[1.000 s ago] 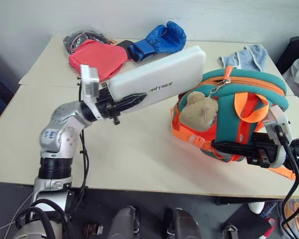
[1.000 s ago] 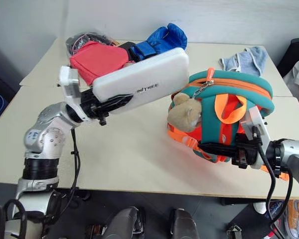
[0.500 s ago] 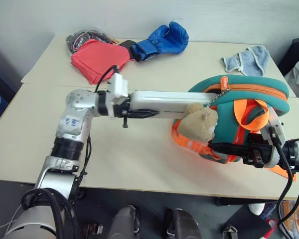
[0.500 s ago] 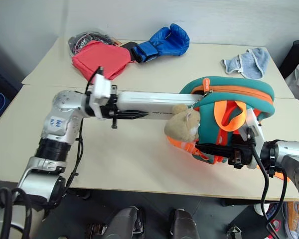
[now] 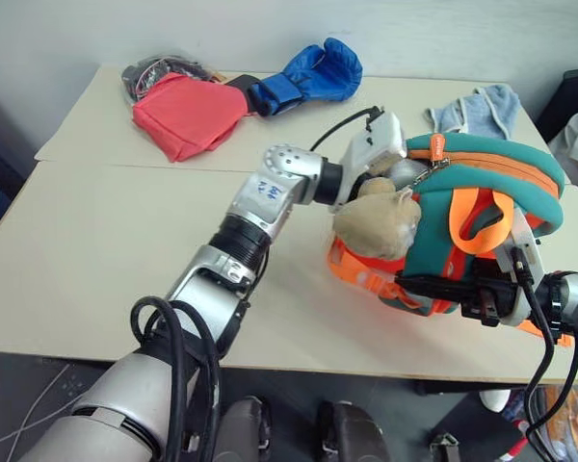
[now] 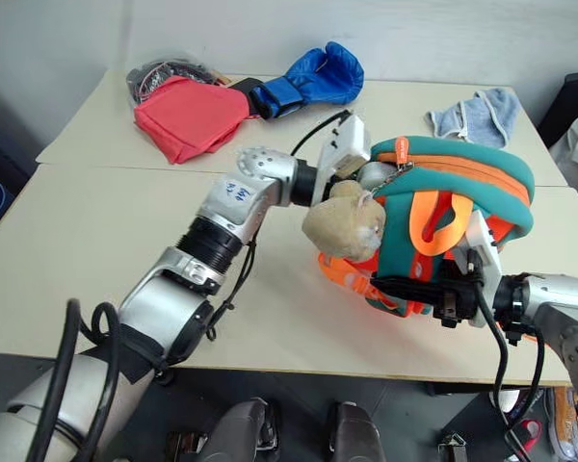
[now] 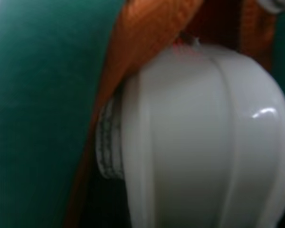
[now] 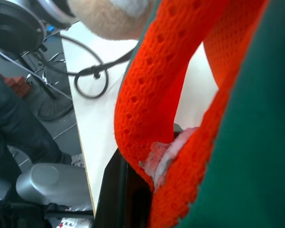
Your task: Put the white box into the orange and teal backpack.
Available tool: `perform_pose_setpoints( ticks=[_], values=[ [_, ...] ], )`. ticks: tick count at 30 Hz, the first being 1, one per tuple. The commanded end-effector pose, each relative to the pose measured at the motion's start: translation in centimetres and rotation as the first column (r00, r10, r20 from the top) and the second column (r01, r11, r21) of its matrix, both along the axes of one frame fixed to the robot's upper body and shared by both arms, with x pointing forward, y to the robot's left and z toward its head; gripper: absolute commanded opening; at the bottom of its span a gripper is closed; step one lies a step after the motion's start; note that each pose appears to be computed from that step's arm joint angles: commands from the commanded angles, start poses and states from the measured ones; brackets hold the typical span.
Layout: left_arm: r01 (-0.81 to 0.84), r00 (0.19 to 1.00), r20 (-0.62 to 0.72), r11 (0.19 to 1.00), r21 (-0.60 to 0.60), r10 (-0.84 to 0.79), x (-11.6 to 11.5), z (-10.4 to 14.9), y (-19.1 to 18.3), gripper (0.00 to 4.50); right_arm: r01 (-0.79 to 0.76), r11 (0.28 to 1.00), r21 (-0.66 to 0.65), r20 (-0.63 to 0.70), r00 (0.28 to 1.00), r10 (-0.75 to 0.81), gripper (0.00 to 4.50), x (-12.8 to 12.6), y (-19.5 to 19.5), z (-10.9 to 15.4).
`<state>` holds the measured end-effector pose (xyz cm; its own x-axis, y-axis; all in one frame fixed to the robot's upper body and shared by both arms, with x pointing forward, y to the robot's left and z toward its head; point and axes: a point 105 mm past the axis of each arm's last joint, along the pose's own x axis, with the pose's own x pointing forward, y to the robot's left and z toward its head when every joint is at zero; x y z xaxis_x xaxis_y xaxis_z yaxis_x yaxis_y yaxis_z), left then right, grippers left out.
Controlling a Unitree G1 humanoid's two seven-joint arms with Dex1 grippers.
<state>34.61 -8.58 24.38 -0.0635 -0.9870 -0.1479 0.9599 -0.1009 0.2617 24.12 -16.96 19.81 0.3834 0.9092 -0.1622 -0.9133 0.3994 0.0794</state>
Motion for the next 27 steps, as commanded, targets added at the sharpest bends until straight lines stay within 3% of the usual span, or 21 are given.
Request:
perform_pose_setpoints(
  ticks=[1, 4, 10, 15, 20, 27],
  values=[
    [0.012, 0.999, 0.044, 0.998, -0.06, -0.009, -0.2, 1.5, -0.5, 1.93, -0.024, 1.0, 0.006, 0.014, 1.0, 0.024, 0.0, -0.5, 0.8, 0.3],
    [-0.012, 1.0, -0.029, 0.994, -0.111, 0.008, 0.4, 2.6, 0.9, 2.76, 0.012, 1.0, 0.022, 0.013, 1.0, -0.013, 0.0, -0.1, 0.5, 0.1],
    [0.0, 0.999, 0.052, 0.981, -0.195, 0.011, 1.0, 3.9, 6.2, 4.48, 0.045, 0.999, 0.021, 0.014, 0.999, -0.045, 0.0, 0.3, -0.3, -0.7],
    [-0.038, 0.994, 0.09, 0.981, -0.193, 0.056, 1.2, 2.7, 13.3, 4.48, 0.109, 0.994, 0.019, 0.025, 0.994, -0.109, 0.0, 0.9, -1.8, -1.4],
    [-0.125, 0.985, 0.092, 0.972, -0.2, 0.145, 0.5, 1.2, 17.9, 4.48, 0.136, 0.991, -0.004, 0.046, 0.99, -0.135, 0.0, 1.0, -2.5, -1.8],
    [-0.11, 0.98, 0.14, 0.969, -0.221, 0.143, -2.5, 0.6, 18.1, 4.48, 0.17, 0.985, -0.023, 0.082, 0.982, -0.168, 0.0, 1.5, -3.2, -2.0]
  ],
)
